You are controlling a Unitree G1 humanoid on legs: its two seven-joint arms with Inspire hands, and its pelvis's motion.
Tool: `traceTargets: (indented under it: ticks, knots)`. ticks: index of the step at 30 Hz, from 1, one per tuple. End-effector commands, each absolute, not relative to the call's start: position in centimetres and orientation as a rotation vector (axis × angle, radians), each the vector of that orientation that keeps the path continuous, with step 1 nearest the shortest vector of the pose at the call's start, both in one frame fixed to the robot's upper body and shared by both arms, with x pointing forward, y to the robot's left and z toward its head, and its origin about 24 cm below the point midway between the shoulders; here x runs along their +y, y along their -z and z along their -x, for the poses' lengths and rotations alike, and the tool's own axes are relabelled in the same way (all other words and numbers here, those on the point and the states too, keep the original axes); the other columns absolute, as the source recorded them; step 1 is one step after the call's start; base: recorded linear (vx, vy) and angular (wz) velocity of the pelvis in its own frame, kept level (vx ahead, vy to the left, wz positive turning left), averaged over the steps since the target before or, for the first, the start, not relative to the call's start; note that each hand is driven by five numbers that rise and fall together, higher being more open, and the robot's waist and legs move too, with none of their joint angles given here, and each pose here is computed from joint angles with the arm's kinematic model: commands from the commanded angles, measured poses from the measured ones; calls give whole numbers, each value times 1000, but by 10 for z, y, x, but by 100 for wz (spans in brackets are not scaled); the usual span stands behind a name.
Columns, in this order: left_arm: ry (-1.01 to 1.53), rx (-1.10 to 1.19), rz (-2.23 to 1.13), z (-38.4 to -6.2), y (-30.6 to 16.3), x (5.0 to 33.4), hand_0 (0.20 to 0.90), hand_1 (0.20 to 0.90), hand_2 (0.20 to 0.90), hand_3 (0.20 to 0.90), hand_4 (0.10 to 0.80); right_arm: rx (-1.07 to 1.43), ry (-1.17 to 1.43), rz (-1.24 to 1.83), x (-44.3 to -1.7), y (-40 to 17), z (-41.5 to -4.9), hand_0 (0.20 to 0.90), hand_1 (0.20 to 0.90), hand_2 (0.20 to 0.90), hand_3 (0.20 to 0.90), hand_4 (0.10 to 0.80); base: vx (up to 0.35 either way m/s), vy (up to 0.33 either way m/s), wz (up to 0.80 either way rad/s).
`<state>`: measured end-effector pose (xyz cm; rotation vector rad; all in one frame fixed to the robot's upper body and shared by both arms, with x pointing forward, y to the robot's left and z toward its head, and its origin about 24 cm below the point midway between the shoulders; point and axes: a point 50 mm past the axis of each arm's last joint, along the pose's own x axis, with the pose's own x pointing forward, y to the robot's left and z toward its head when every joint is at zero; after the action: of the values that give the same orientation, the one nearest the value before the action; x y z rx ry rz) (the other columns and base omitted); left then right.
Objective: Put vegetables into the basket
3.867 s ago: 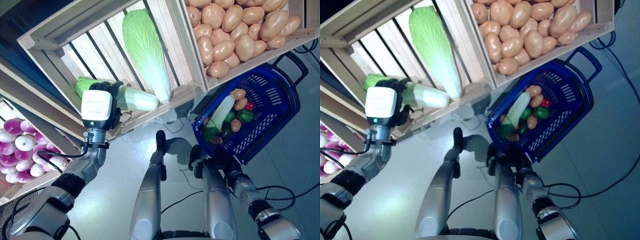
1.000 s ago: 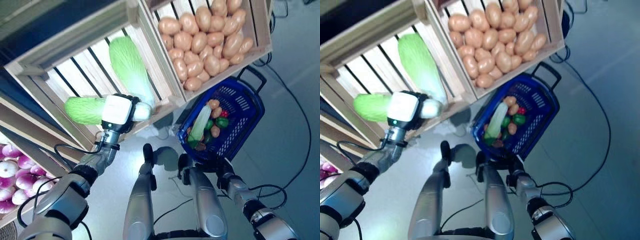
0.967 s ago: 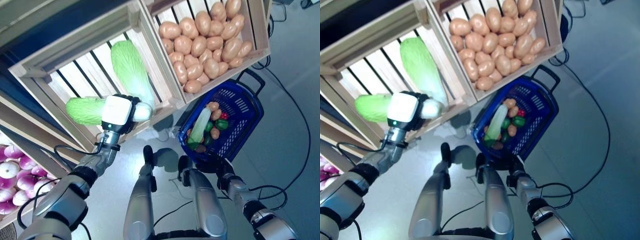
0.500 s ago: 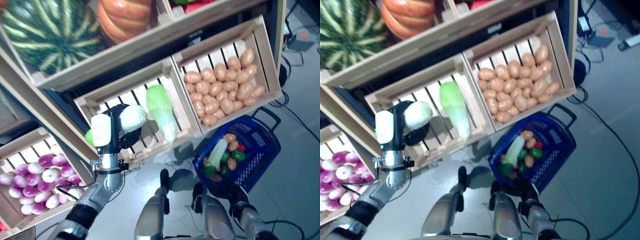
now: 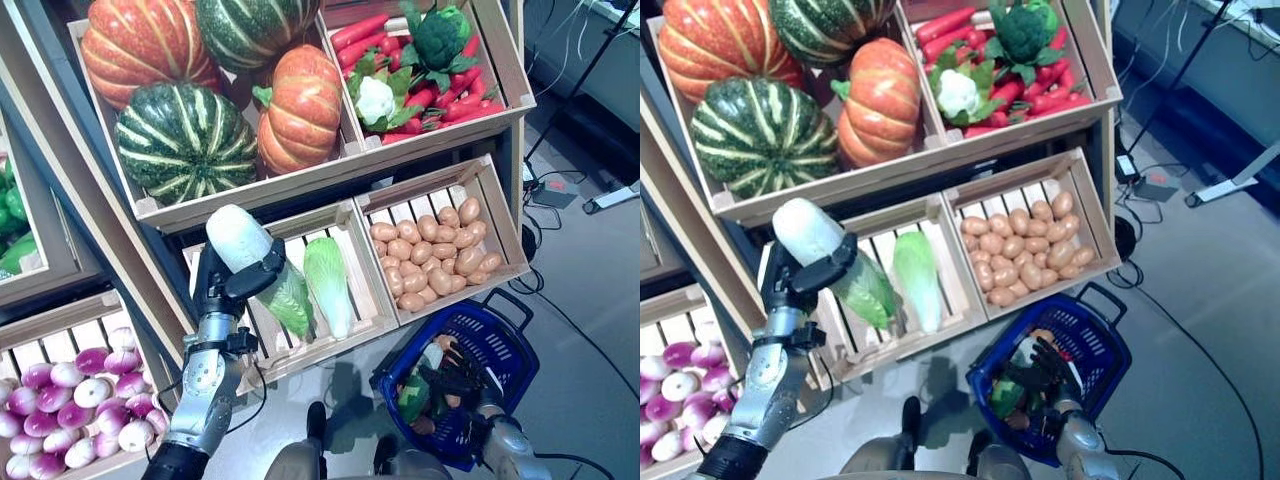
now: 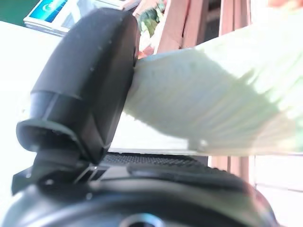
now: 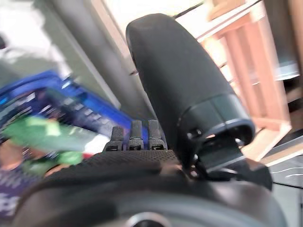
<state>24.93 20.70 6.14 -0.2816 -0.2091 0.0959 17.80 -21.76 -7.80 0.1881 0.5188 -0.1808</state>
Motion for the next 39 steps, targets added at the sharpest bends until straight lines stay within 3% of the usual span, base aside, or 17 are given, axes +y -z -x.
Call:
traceTargets:
  ticks: [1,9,18,29,39]
  knots:
    - [67,-437,311,-256,-115,195,300,300,300,300,400,304,89,-192,-216,38,-209,900,900,900,900,800,9,3,-8]
    - [149,-292,207,-260,-100,192,300,300,300,300,400,94,-281,-224,-200,-31,-231,900,900,900,900,800,23,5,-17]
    - [317,-190,170,-261,-93,182,300,300,300,300,400,66,-614,-180,-185,-72,-240,900,900,900,900,800,8,-14,-8]
    - [388,-167,190,-262,-91,172,300,300,300,300,400,158,-860,-212,-154,-76,-239,900,900,900,900,800,4,-1,-1]
    - [479,-220,417,-258,-98,152,300,300,300,300,400,278,-981,-264,-127,-63,-232,900,900,900,900,800,0,0,0]
